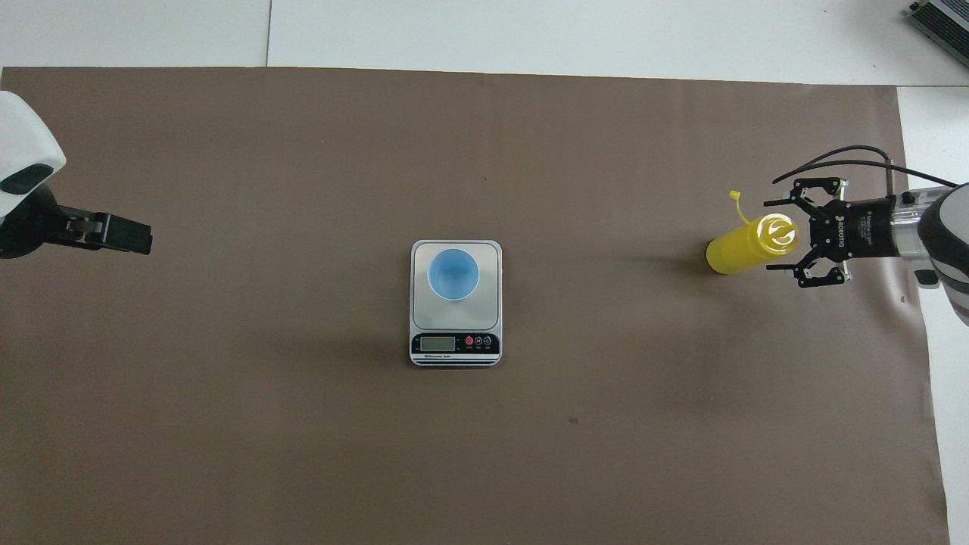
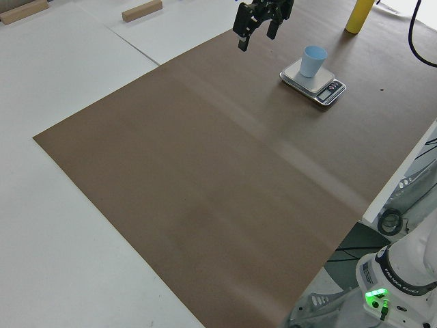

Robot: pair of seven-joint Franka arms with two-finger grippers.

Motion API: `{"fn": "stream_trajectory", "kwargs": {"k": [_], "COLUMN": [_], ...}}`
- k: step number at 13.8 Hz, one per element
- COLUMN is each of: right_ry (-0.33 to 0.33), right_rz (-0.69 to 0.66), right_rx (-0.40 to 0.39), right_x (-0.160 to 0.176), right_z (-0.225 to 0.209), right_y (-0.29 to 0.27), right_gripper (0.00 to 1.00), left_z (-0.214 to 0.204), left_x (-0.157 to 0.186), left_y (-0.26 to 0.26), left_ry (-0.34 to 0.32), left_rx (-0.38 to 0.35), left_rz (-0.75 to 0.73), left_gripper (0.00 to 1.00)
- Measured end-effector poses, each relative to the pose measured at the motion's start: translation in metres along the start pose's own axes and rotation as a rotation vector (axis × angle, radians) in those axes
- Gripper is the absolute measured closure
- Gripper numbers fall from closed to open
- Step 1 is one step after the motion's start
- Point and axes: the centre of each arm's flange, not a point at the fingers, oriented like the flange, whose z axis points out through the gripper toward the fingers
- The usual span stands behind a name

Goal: Pour seasoning into cup on scale with both arms
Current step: 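Close the right gripper around the yellow squeeze bottle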

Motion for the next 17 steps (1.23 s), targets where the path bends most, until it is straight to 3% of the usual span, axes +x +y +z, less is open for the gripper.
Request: {"fn": "stream_trajectory", "kwargs": {"k": [4, 11, 12, 14, 17], "right_ry": [-0.088, -0.206, -0.212, -0.222, -0.223], "right_rz": [0.037, 0.015, 0.002, 0.006, 0.009], "right_rx": [0.017, 0.011, 0.013, 0.018, 0.023], "right_x": [0.034, 0.029, 0.029, 0.031, 0.033], "right_z": [0.032, 0.034, 0.033, 0.029, 0.027], "right_y": [0.009, 0.012, 0.013, 0.015, 0.015], "right_gripper": [0.00, 0.00, 0.07, 0.30, 0.35], "left_z": [-0.012, -0.013, -0.016, -0.024, -0.026], "left_x": [-0.004, -0.004, -0.005, -0.006, -0.007], "left_y": [-0.011, -0.012, -0.013, -0.014, -0.014], "left_ry": [-0.011, -0.010, -0.007, -0.013, -0.022], "left_rx": [-0.025, -0.044, -0.046, -0.047, -0.047], "left_rz": [-0.027, -0.042, -0.049, -0.061, -0.064], "left_gripper": [0.00, 0.00, 0.00, 0.00, 0.00]}}
